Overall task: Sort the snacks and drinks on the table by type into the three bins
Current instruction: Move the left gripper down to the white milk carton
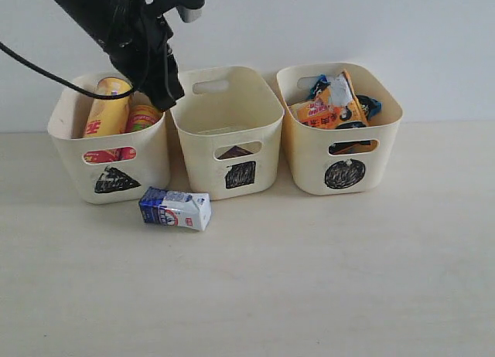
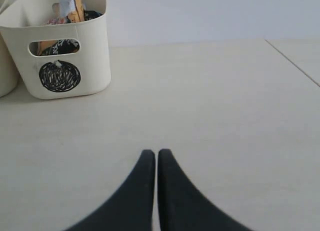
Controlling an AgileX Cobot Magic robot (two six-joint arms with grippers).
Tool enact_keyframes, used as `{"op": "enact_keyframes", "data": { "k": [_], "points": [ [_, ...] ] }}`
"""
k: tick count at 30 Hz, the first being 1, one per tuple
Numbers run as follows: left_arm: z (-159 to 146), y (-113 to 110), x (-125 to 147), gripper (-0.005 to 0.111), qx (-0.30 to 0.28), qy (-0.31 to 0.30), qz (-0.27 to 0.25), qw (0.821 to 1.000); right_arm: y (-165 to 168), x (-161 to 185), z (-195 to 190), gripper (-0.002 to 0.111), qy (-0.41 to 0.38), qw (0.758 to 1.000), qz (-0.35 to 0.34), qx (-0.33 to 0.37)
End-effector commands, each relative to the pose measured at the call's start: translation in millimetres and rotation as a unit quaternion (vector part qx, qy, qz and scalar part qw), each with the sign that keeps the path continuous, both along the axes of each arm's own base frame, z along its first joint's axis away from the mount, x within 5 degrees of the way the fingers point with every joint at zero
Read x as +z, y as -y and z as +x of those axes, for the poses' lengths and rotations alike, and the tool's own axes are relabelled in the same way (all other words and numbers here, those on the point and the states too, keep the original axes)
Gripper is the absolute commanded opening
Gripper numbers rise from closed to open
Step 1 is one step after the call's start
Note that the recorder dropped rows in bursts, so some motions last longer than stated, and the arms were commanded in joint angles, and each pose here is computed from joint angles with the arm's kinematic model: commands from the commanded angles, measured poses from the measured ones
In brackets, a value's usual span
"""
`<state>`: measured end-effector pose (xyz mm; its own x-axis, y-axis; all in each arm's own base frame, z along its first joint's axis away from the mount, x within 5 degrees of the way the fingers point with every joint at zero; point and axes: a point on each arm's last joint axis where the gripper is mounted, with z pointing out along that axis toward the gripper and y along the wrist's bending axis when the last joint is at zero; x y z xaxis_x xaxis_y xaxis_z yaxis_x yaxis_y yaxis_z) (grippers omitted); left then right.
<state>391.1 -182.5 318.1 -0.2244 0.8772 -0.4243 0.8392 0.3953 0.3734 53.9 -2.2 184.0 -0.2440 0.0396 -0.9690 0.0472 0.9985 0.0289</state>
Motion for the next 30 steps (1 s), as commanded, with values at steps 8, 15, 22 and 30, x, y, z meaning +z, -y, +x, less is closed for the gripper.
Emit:
{"op": "enact_keyframes", "data": {
  "k": [8,15,22,30],
  "points": [
    [-27.3,-13.1,-19.0,0.005,-0.108,-0.142,0.025,0.984,0.2,-0.6,-0.1,0.000,0.003,1.000,0.001,-0.002],
    [-36.9,-18.1,-49.6,0.005,-0.153,-0.183,0.045,0.970,0.2,-0.6,-0.1,0.000,0.003,1.000,0.001,-0.002],
    [-39.1,-19.6,-68.2,0.032,-0.205,-0.181,0.068,0.959,0.2,-0.6,-0.1,0.000,0.003,1.000,0.001,-0.002],
    [-32.3,-17.1,-86.2,0.073,-0.201,-0.195,0.070,0.957,0.2,-0.6,-0.1,0.000,0.003,1.000,0.001,-0.002]
  ]
}}
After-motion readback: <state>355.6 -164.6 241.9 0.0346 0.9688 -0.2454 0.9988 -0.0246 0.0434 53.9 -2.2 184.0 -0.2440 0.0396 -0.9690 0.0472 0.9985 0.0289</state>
